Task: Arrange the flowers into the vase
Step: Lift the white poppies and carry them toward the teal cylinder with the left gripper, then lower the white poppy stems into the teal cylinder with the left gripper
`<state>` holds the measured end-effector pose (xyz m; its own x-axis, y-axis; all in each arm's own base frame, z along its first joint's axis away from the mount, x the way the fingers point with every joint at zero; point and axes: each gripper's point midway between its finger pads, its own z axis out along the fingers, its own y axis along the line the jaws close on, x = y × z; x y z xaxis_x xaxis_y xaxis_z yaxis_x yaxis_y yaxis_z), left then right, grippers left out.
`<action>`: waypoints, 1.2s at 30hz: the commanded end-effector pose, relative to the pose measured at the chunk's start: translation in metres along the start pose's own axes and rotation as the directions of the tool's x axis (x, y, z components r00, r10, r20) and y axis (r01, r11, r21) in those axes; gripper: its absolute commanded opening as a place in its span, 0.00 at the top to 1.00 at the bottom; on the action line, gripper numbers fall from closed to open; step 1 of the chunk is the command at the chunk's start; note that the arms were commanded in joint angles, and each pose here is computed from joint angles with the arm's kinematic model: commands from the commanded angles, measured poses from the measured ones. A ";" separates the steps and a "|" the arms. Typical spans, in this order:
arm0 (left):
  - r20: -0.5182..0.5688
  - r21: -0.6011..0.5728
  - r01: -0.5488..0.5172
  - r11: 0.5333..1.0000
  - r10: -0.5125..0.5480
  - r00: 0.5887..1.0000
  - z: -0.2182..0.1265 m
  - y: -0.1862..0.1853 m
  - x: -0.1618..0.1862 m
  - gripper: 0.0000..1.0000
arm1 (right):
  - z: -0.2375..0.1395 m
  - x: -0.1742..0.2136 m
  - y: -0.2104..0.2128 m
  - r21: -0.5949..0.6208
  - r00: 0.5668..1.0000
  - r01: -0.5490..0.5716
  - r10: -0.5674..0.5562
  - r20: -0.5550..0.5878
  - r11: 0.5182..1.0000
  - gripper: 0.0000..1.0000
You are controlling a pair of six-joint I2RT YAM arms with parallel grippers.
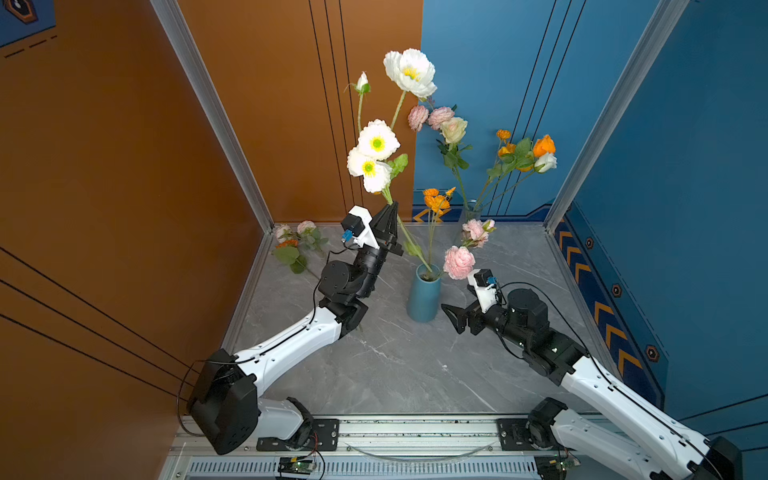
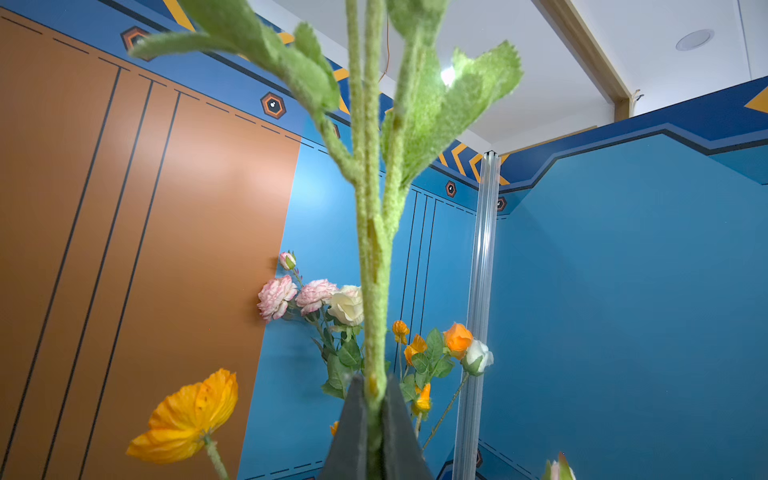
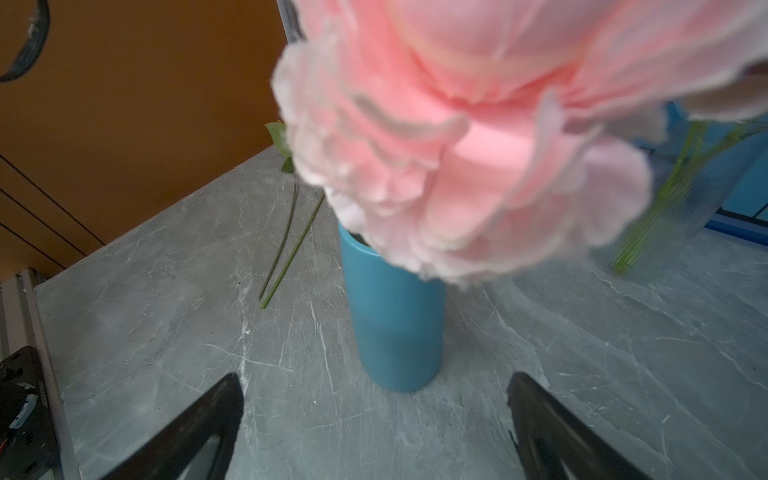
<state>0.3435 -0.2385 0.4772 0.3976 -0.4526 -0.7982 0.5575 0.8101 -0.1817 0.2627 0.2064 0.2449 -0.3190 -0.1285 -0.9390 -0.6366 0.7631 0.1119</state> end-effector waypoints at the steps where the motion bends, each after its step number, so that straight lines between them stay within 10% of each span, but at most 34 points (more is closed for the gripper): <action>1: 0.039 0.031 0.051 0.998 -0.052 0.998 -0.003 -0.002 0.002 1.00 | 0.003 0.001 0.003 -0.023 1.000 -0.008 0.008 -0.004 1.000 0.00; 25: -0.283 0.287 0.254 0.924 -0.172 0.944 -0.052 -0.036 0.154 1.00 | 0.013 -0.001 0.005 -0.046 1.000 -0.020 0.020 -0.003 0.999 0.00; 36: -0.400 0.257 0.262 0.930 -0.145 0.905 -0.078 -0.036 0.178 0.77 | 0.017 0.001 0.007 -0.062 0.999 -0.035 0.035 0.002 0.997 0.00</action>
<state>0.3478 -0.3175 0.2925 -0.0065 -0.3921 -0.9199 0.7920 0.5595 -0.2441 0.2689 0.2189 0.2352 -0.3425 -0.1295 -0.9306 -0.6598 0.7382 0.1401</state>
